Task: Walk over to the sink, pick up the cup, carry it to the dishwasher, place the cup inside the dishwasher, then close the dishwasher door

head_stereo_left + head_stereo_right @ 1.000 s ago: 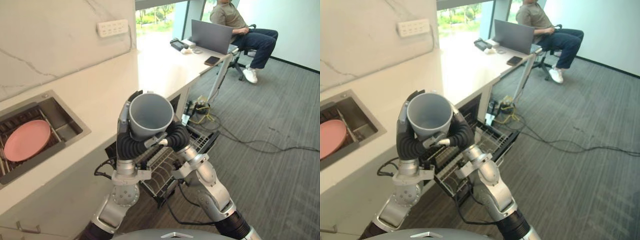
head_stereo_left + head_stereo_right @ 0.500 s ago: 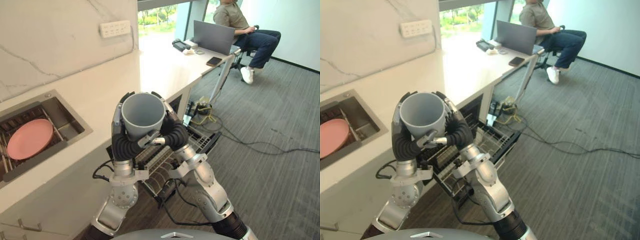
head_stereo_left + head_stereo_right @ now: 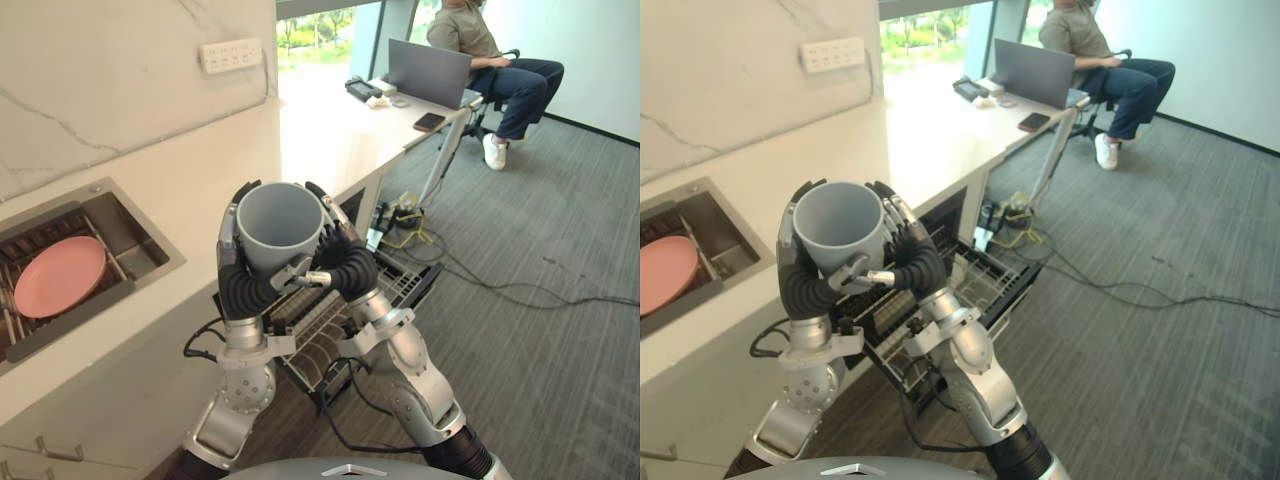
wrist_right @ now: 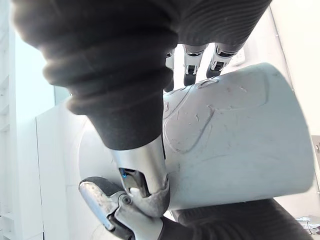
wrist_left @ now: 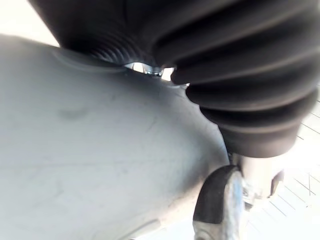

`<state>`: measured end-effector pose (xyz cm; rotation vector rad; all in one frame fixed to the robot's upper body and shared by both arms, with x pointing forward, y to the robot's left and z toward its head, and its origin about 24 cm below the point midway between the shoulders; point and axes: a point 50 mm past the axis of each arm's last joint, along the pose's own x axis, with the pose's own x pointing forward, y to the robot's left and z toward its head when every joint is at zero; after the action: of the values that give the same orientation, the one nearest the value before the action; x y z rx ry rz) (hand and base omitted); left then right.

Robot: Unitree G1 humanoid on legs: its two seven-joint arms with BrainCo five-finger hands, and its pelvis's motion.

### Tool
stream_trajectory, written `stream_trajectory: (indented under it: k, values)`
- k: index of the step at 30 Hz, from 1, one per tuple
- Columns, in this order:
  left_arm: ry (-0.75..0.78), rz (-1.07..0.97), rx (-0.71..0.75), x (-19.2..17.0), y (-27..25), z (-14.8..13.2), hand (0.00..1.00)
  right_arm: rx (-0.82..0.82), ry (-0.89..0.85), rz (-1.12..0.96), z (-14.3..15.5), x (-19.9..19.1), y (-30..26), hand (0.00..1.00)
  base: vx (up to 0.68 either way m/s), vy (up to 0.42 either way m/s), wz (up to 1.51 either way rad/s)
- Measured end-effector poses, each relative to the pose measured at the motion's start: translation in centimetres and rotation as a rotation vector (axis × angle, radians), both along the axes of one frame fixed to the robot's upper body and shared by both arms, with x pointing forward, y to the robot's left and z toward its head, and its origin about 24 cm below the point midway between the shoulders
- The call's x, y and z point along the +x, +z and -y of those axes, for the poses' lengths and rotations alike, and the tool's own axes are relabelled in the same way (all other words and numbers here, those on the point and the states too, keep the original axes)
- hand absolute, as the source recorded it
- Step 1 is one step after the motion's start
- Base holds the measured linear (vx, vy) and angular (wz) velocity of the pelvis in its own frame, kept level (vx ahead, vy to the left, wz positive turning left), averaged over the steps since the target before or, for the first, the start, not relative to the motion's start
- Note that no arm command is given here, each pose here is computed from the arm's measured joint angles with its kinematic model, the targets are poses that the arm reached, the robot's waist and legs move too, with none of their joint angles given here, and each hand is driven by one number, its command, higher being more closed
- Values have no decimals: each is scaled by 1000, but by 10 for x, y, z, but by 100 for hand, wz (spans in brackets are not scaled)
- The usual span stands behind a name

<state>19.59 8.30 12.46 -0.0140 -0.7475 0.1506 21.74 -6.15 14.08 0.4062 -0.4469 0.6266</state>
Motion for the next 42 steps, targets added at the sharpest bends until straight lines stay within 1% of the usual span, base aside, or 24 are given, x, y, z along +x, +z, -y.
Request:
stream_trajectory:
  k: [18,19,26,35,40,41,42]
  values:
    - [-46,10,30,0,2,4,100,-48,54,-1,-2,-1,-4,0,0,1,0]
    - [-48,10,32,0,2,4,100,-52,58,1,-2,-1,-4,100,0,0,0]
    - [-73,8,37,0,3,7,100,-64,50,-4,-1,0,-5,100,0,0,0]
    - [-93,10,24,-1,7,8,100,-97,-35,56,0,-2,0,100,0,0,-1]
    - [-103,5,18,-1,7,9,100,-90,-85,45,2,-1,0,100,0,0,-2]
    - [-104,3,15,-1,7,9,0,-86,-96,41,2,-1,0,100,0,0,-4]
    - [-111,0,15,-1,6,9,0,-81,-103,39,2,-1,1,100,0,0,-4]
